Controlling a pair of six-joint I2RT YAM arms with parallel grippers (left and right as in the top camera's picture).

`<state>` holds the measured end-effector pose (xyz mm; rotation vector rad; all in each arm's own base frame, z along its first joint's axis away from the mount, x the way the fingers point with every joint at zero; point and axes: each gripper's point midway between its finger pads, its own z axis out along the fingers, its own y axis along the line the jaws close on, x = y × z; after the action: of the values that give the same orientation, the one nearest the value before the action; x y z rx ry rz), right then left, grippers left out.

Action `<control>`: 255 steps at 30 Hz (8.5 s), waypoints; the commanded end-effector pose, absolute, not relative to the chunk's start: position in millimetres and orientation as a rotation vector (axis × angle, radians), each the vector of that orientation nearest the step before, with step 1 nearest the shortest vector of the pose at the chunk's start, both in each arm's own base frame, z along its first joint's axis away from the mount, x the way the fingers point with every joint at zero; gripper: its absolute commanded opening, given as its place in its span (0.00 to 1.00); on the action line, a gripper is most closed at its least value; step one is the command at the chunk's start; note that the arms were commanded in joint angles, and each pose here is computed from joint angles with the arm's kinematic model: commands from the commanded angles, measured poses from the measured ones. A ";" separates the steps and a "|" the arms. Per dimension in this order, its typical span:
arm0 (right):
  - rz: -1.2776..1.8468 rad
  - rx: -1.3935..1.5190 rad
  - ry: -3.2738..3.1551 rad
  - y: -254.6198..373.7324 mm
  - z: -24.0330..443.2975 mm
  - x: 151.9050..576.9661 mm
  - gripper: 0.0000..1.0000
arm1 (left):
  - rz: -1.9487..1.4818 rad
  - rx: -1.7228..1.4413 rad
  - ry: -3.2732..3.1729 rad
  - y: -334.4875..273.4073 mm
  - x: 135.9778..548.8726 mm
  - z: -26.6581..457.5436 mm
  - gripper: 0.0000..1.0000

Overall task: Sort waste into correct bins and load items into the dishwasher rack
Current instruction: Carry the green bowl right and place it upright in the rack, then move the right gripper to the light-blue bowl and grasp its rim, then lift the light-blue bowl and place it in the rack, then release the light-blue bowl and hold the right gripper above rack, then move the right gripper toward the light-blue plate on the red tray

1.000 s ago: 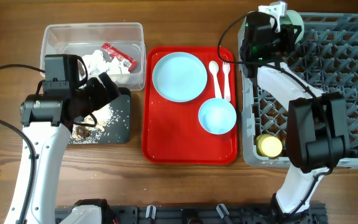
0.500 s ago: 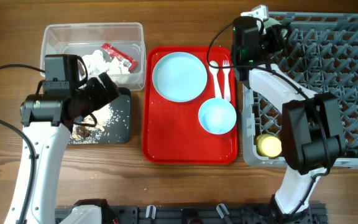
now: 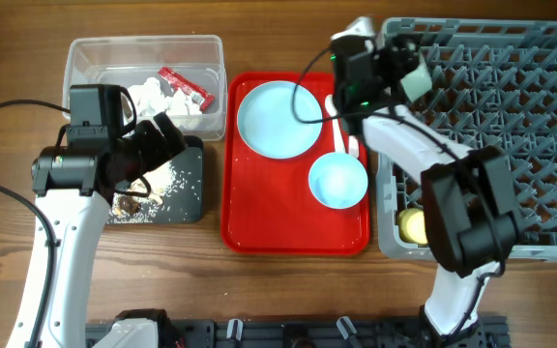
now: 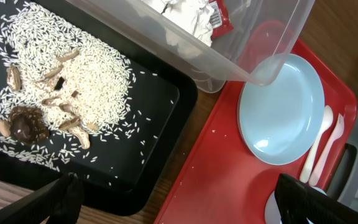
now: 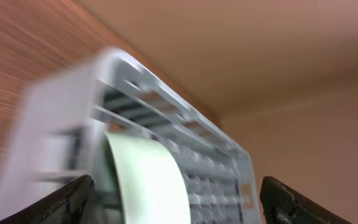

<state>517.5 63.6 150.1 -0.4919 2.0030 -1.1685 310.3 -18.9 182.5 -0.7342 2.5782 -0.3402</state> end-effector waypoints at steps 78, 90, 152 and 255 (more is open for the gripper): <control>0.107 0.627 2.987 143.3 25.9 235.0 0.13 | -0.349 -0.719 2.564 -18.3 313.6 189.0 1.00; 0.262 0.233 2.943 166.8 80.4 260.2 0.04 | -0.349 -0.719 2.564 -18.3 313.6 189.0 1.00; -1.545 -0.031 2.358 -39.9 192.7 362.8 0.04 | -0.349 -0.719 2.564 -18.3 313.6 189.0 1.00; -0.422 -0.627 2.526 142.2 216.9 398.9 1.00 | -0.349 -0.719 2.564 -18.3 313.6 189.0 1.00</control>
<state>405.5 99.0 198.2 -0.5879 2.5029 -0.8370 309.9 -18.9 182.3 -0.7348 2.5800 -0.3396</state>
